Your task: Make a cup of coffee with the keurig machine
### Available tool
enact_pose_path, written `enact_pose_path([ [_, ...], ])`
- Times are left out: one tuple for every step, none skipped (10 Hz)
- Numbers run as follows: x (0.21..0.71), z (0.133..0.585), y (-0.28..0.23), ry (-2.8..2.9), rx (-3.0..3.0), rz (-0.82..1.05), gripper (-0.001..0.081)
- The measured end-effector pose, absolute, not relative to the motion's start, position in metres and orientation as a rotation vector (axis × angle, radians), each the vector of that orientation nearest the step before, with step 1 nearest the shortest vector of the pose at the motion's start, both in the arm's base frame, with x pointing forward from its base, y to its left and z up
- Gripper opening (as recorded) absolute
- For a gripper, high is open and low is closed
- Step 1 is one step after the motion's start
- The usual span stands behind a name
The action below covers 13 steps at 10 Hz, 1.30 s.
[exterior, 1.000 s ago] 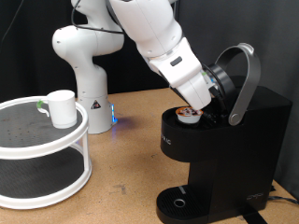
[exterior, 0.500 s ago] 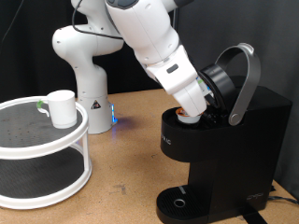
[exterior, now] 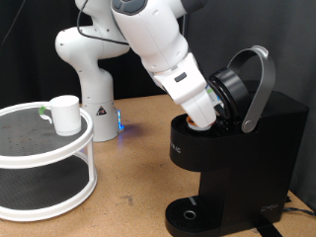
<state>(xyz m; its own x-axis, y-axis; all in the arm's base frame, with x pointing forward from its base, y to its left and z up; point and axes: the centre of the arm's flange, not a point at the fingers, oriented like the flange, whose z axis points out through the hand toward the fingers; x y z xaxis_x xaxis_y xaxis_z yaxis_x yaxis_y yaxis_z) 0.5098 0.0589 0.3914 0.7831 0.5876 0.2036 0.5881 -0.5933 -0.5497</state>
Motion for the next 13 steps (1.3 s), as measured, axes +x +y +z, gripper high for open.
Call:
enact_pose_path([
  [0.509,0.389,0.059,-0.870,-2.360,0.004,0.0800],
  [0.508,0.388,0.060,-0.870,-2.361,0.007,0.0800],
  [0.508,0.386,0.060,-0.870,-2.363,0.007,0.0800],
  [0.508,0.386,0.061,-0.871,-2.365,0.005,0.0800],
  [0.508,0.386,0.061,-0.870,-2.365,-0.001,0.0800],
  [0.508,0.386,0.062,-0.871,-2.363,-0.014,0.0800],
  [0.507,0.386,0.062,-0.876,-2.354,-0.032,0.0800],
  [0.507,0.387,0.062,-0.884,-2.339,-0.049,0.0800],
  [0.507,0.389,0.063,-0.887,-2.329,-0.062,0.0800],
  [0.507,0.390,0.063,-0.890,-2.325,-0.068,0.0800],
  [0.506,0.392,0.063,-0.890,-2.324,-0.074,0.0800],
  [0.506,0.394,0.063,-0.892,-2.324,-0.079,0.0800],
  [0.506,0.396,0.063,-0.893,-2.323,-0.084,0.0800],
])
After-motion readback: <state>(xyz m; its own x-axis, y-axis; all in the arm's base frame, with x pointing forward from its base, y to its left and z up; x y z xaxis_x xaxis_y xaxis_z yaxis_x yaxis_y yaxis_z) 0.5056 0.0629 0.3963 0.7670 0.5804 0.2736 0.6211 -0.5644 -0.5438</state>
